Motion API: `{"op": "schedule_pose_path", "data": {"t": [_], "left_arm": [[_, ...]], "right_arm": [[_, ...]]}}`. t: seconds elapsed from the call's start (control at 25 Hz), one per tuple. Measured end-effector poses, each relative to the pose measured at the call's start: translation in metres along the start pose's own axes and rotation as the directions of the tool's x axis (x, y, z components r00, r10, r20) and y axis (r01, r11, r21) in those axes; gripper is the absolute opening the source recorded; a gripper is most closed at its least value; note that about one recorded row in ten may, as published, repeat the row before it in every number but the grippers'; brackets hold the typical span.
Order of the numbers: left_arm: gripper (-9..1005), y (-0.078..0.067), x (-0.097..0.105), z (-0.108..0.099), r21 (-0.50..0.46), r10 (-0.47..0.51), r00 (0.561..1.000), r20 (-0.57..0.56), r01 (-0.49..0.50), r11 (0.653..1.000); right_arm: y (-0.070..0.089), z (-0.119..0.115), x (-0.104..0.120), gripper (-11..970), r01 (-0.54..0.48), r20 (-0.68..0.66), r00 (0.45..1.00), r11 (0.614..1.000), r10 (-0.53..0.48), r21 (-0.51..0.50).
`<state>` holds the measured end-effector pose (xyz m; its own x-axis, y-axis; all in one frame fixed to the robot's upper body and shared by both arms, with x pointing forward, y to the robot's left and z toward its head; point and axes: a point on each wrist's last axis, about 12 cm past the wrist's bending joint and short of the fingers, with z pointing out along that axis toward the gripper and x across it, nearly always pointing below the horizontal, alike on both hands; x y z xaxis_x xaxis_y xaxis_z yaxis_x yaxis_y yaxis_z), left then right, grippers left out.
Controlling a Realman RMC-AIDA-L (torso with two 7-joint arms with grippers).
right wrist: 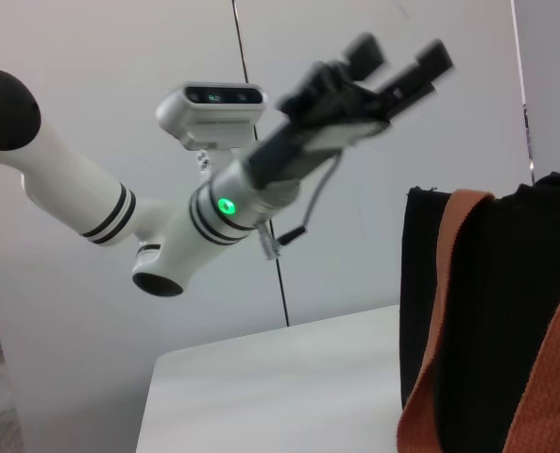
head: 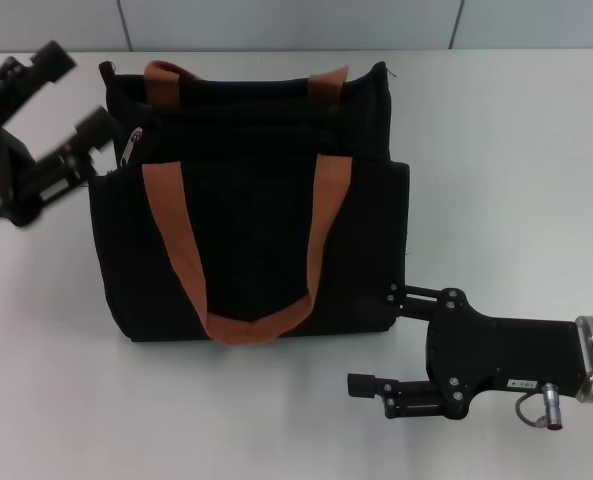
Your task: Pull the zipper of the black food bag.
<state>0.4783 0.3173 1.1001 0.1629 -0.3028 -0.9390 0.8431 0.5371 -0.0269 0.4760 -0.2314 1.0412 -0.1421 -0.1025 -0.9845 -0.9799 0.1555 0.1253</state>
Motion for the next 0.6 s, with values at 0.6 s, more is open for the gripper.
{"op": "schedule_pose_path", "data": {"t": [0.6], "left_arm": [[756,0.032,0.026,-0.016,-0.076,-0.001,0.906,-0.424,-0.034,0.997]], "right_arm": [[0.001,-0.001,0.001,788,-0.004,0.0,1.0,1.0,0.004,0.003]]}}
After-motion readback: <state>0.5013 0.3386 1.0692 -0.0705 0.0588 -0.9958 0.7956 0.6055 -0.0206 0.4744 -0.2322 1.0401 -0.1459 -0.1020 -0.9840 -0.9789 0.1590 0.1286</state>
